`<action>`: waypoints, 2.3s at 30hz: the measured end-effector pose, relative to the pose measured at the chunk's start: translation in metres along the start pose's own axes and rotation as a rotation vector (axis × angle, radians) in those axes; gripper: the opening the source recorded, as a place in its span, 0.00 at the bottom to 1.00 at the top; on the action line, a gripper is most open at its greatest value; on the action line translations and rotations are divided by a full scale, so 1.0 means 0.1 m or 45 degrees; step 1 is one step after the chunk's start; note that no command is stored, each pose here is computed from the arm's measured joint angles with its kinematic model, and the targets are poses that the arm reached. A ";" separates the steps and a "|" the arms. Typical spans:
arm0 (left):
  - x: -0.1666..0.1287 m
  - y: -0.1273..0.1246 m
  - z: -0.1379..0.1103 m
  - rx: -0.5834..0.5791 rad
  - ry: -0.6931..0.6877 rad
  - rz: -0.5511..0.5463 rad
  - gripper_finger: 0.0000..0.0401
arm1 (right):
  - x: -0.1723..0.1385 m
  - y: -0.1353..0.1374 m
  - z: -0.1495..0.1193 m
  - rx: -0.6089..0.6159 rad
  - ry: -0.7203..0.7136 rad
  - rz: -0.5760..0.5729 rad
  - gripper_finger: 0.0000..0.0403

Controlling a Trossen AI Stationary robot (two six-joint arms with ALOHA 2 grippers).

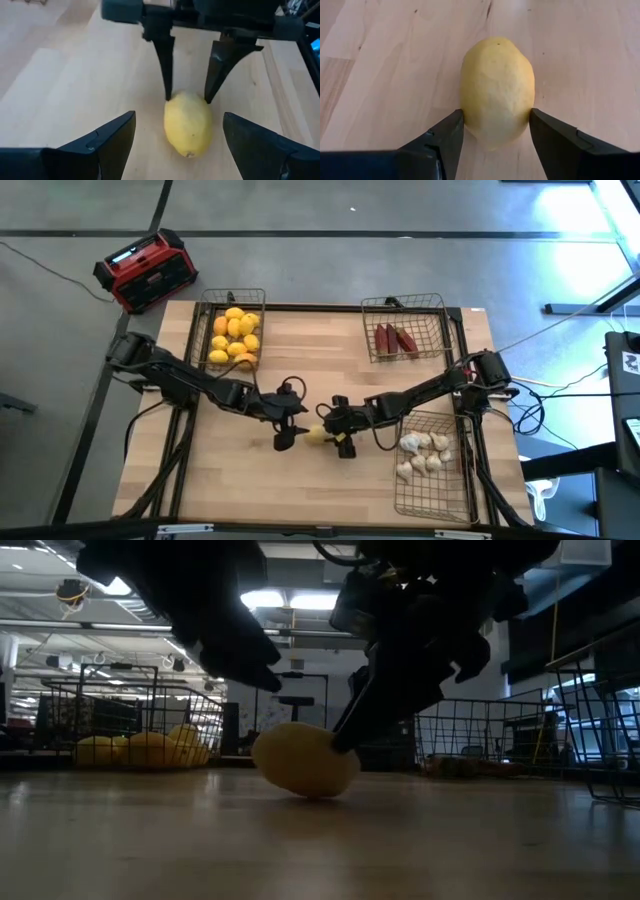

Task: Sort produce into baskets
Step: Put the yellow lemon into the top left wire basket

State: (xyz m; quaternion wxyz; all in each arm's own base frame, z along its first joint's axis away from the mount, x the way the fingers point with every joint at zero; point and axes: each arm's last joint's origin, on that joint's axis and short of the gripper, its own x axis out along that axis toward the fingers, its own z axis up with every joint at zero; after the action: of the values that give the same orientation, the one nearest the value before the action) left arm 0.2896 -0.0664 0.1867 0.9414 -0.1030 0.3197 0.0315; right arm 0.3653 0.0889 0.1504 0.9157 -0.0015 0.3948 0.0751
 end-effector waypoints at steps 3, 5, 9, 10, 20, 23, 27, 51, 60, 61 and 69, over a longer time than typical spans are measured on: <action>0.05 -0.01 -0.04 -0.020 0.024 0.002 0.73 | 0.00 0.00 0.01 0.025 -0.007 -0.006 0.54; 0.09 -0.03 -0.06 -0.021 0.028 -0.004 0.73 | 0.00 0.00 0.01 0.040 -0.016 -0.005 0.56; 0.16 -0.07 -0.06 -0.013 -0.020 -0.035 0.73 | 0.00 0.00 0.03 0.044 -0.037 -0.012 0.63; 0.19 -0.07 -0.08 0.002 -0.021 -0.038 0.73 | 0.00 0.00 0.03 0.044 -0.041 -0.012 0.66; 0.46 -0.17 -0.29 0.082 0.027 -0.071 0.73 | 0.00 0.00 0.03 0.038 -0.046 -0.024 0.74; 0.49 -0.15 -0.31 0.083 0.036 -0.063 0.73 | 0.00 0.00 0.05 0.014 -0.067 -0.022 0.73; 0.50 -0.12 -0.30 0.110 0.044 -0.107 0.73 | 0.00 0.00 0.06 -0.004 -0.079 -0.028 0.72; 0.72 -0.02 -0.41 0.040 0.082 -0.156 0.55 | 0.00 -0.01 0.10 -0.001 -0.141 -0.073 0.72; 0.62 -0.01 -0.38 0.006 0.130 -0.104 0.56 | -0.31 0.02 0.35 0.094 -0.292 -0.019 0.72; 0.58 0.00 -0.36 0.005 0.135 -0.083 0.57 | -0.38 0.03 0.36 0.094 -0.284 -0.019 0.72; 0.02 0.07 -0.06 0.019 0.097 0.036 0.57 | -0.72 0.04 0.33 0.146 -0.186 -0.188 0.72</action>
State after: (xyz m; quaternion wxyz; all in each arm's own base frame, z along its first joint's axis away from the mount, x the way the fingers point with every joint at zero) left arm 0.2869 -0.0605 0.1794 0.9287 -0.0927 0.3571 0.0385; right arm 0.3397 0.0848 0.2254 0.9437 0.0273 0.3294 -0.0154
